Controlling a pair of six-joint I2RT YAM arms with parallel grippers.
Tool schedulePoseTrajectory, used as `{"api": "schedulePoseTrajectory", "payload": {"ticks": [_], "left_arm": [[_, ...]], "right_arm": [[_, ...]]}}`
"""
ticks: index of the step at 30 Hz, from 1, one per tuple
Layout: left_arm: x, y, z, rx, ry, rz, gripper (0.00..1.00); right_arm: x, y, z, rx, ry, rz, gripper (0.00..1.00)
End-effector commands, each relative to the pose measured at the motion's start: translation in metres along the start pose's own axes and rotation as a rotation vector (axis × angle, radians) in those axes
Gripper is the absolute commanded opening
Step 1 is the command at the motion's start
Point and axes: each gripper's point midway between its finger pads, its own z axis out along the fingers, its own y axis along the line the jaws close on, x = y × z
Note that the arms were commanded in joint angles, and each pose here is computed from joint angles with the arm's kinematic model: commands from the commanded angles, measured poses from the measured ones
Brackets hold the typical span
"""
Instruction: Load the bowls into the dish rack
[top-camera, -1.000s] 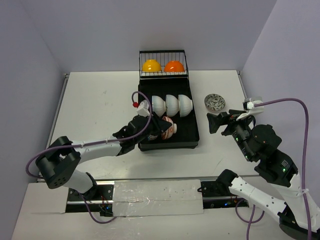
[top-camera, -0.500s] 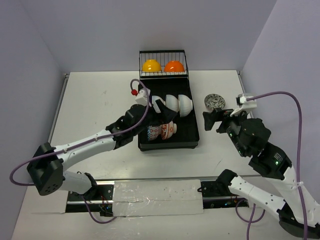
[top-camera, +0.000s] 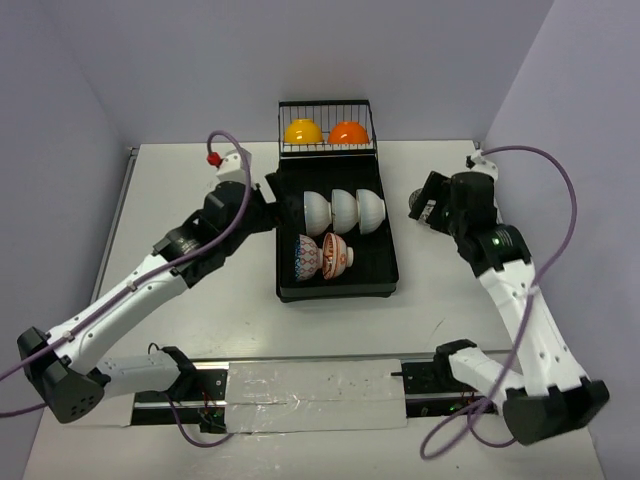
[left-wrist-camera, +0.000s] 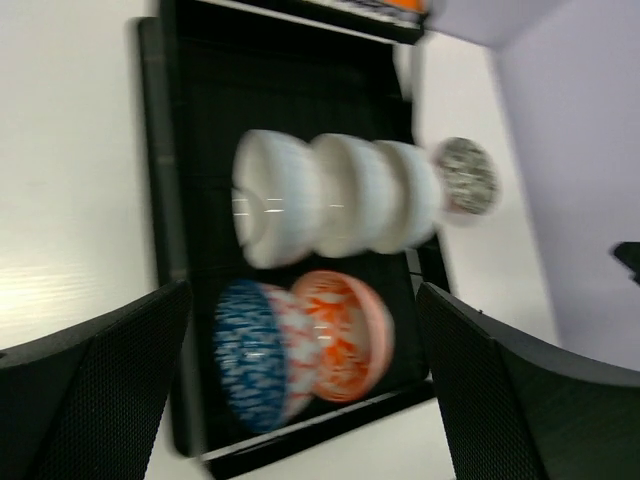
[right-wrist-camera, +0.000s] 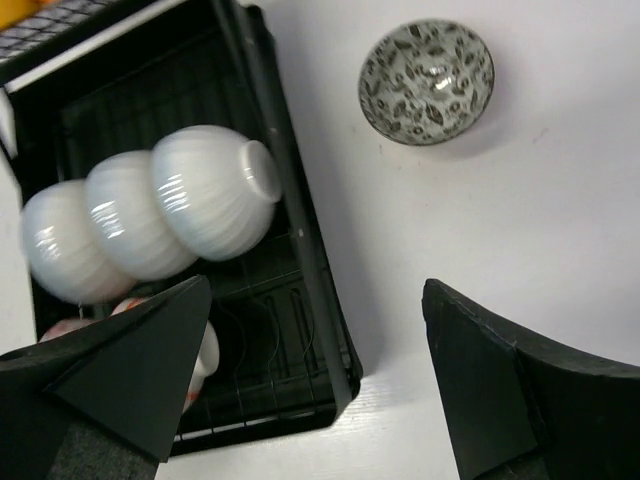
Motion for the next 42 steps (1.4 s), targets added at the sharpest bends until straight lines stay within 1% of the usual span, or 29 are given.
{"api": "schedulePoseTrajectory", "payload": {"ticks": [1, 3, 4, 5, 6, 7, 8, 10, 12, 13, 15, 16, 17, 18, 19, 20, 22, 23, 25, 29, 30, 31, 35, 37, 38, 41, 42], "left_arm": [[0.001, 0.066, -0.013, -0.192, 0.051, 0.089, 0.99], [0.007, 0.089, -0.017, -0.219, 0.06, 0.103, 0.99], [0.004, 0.105, -0.018, -0.245, 0.053, 0.088, 0.99], [0.006, 0.114, -0.018, -0.254, 0.058, 0.105, 0.99], [0.016, 0.128, -0.018, -0.272, 0.064, 0.112, 0.99], [0.018, 0.142, -0.018, -0.304, 0.059, 0.113, 0.99], [0.023, 0.152, -0.018, -0.324, 0.066, 0.123, 0.99], [0.039, 0.175, -0.018, -0.37, 0.088, 0.128, 0.99], [0.057, 0.194, -0.021, -0.409, 0.116, 0.132, 0.99], [0.06, 0.202, -0.021, -0.426, 0.114, 0.132, 0.99], [0.073, 0.221, -0.026, -0.479, 0.115, 0.132, 0.99], [0.068, 0.22, -0.026, -0.473, 0.096, 0.126, 0.99], [0.067, 0.219, -0.026, -0.459, 0.09, 0.134, 0.99], [0.063, 0.219, -0.027, -0.462, 0.075, 0.136, 0.99], [0.058, 0.219, -0.027, -0.467, 0.053, 0.137, 0.99], [0.051, 0.22, -0.028, -0.476, 0.032, 0.148, 0.99], [0.043, 0.222, -0.028, -0.478, 0.01, 0.146, 0.99], [0.043, 0.222, -0.028, -0.468, 0.01, 0.14, 0.99], [0.042, 0.226, -0.027, -0.472, 0.01, 0.127, 0.99], [0.041, 0.226, -0.026, -0.464, 0.008, 0.126, 0.99], [0.04, 0.227, -0.026, -0.466, 0.006, 0.125, 0.99], [0.04, 0.228, -0.026, -0.464, 0.003, 0.124, 0.99], [0.04, 0.231, -0.026, -0.47, 0.008, 0.119, 0.99], [0.041, 0.23, -0.024, -0.466, 0.014, 0.118, 0.99], [0.04, 0.23, -0.024, -0.463, 0.013, 0.117, 0.99], [0.04, 0.231, -0.023, -0.462, 0.015, 0.116, 0.99], [0.04, 0.231, -0.023, -0.462, 0.015, 0.113, 0.99]], "right_arm": [[0.012, -0.001, 0.04, -0.01, 0.096, 0.148, 0.92], [0.014, -0.013, 0.059, 0.038, 0.111, 0.206, 0.88], [0.015, -0.026, 0.078, 0.093, 0.114, 0.268, 0.87], [0.015, -0.033, 0.086, 0.122, 0.112, 0.295, 0.87], [0.016, -0.039, 0.095, 0.15, 0.111, 0.32, 0.87], [0.018, -0.048, 0.111, 0.202, 0.112, 0.363, 0.86], [0.017, -0.056, 0.119, 0.23, 0.11, 0.39, 0.86], [0.019, -0.075, 0.142, 0.293, 0.12, 0.443, 0.82], [0.027, -0.09, 0.16, 0.347, 0.144, 0.454, 0.78], [0.02, -0.095, 0.167, 0.357, 0.131, 0.456, 0.77], [0.019, -0.11, 0.183, 0.415, 0.134, 0.436, 0.74], [0.02, -0.111, 0.189, 0.42, 0.142, 0.43, 0.74], [0.019, -0.118, 0.193, 0.443, 0.137, 0.429, 0.69], [0.025, -0.122, 0.203, 0.454, 0.155, 0.423, 0.68], [0.02, -0.124, 0.209, 0.455, 0.147, 0.422, 0.66], [0.02, -0.125, 0.213, 0.457, 0.148, 0.42, 0.61], [0.022, -0.125, 0.228, 0.445, 0.152, 0.407, 0.58], [0.028, -0.128, 0.234, 0.456, 0.167, 0.404, 0.56], [0.026, -0.129, 0.241, 0.46, 0.161, 0.408, 0.53], [0.034, -0.134, 0.254, 0.471, 0.168, 0.399, 0.52], [0.035, -0.135, 0.255, 0.474, 0.169, 0.394, 0.5], [0.035, -0.136, 0.255, 0.478, 0.167, 0.391, 0.46], [0.035, -0.138, 0.255, 0.483, 0.163, 0.379, 0.4], [0.033, -0.138, 0.255, 0.479, 0.154, 0.374, 0.34], [0.033, -0.139, 0.255, 0.481, 0.155, 0.37, 0.26], [0.032, -0.14, 0.252, 0.483, 0.148, 0.356, 0.15], [0.031, -0.139, 0.251, 0.48, 0.144, 0.353, 0.08]]}}
